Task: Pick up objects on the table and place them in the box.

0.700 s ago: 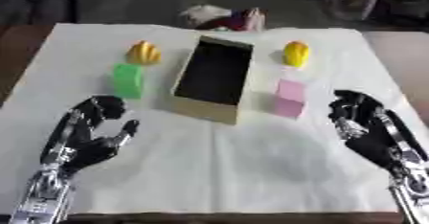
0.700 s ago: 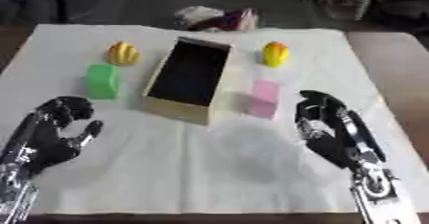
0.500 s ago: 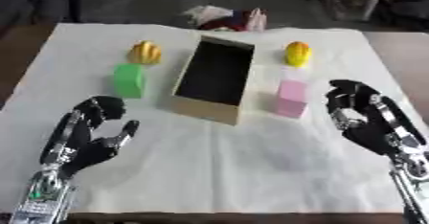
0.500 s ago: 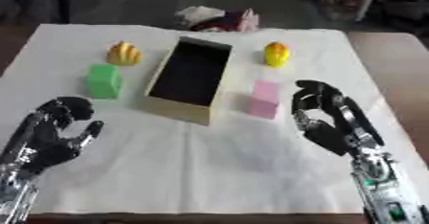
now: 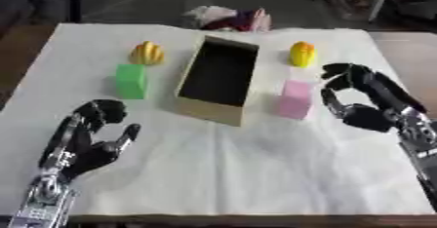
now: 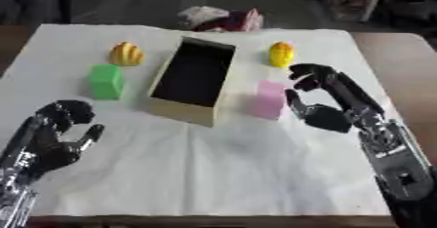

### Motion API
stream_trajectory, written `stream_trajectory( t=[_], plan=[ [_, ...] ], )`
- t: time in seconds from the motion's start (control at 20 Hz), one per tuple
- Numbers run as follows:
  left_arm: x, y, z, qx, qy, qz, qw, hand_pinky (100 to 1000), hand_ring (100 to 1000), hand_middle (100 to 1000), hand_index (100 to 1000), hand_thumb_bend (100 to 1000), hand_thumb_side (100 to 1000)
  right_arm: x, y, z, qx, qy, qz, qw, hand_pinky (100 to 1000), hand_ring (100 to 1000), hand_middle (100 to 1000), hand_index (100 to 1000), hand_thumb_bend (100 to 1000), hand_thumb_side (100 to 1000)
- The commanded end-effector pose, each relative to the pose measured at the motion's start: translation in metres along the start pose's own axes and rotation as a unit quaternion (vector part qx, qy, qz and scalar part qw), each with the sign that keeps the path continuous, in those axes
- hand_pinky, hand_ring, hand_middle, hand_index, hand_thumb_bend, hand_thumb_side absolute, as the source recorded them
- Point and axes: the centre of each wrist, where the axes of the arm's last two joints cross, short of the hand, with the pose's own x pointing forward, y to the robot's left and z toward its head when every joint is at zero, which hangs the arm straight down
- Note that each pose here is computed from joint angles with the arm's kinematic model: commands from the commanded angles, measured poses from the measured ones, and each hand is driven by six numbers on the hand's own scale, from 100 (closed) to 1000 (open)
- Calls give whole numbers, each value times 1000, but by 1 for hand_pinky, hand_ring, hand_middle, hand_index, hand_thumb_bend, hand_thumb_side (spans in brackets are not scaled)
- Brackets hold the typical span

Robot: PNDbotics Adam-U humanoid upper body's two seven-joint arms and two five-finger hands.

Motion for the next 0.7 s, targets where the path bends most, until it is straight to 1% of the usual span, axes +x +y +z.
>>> stream_trajectory(
  t=[0.05,0.2,0.35,0.5,0.7],
  plan=[
    [4,3,-1,-5,-7,-8,1000,737,676,625,690,438,100,-6,-21,-3,64,6,52,997,838,871,875,952,396,308],
    [4,2,-1,-7,-6,-8,1000,738,676,625,690,438,100,-11,-31,-12,118,9,83,989,871,916,909,981,431,309],
    [3,2,0,-9,-5,-7,1000,738,676,626,690,438,100,-16,-40,-22,156,17,111,981,892,940,923,996,451,321],
    [3,2,0,-9,-4,-6,1000,738,676,626,690,437,100,-22,-44,-28,168,28,123,978,899,946,924,999,458,333],
    [3,2,0,-9,-4,-6,1000,738,676,626,691,437,100,-28,-45,-33,166,38,128,977,900,946,923,999,458,336]
  ],
)
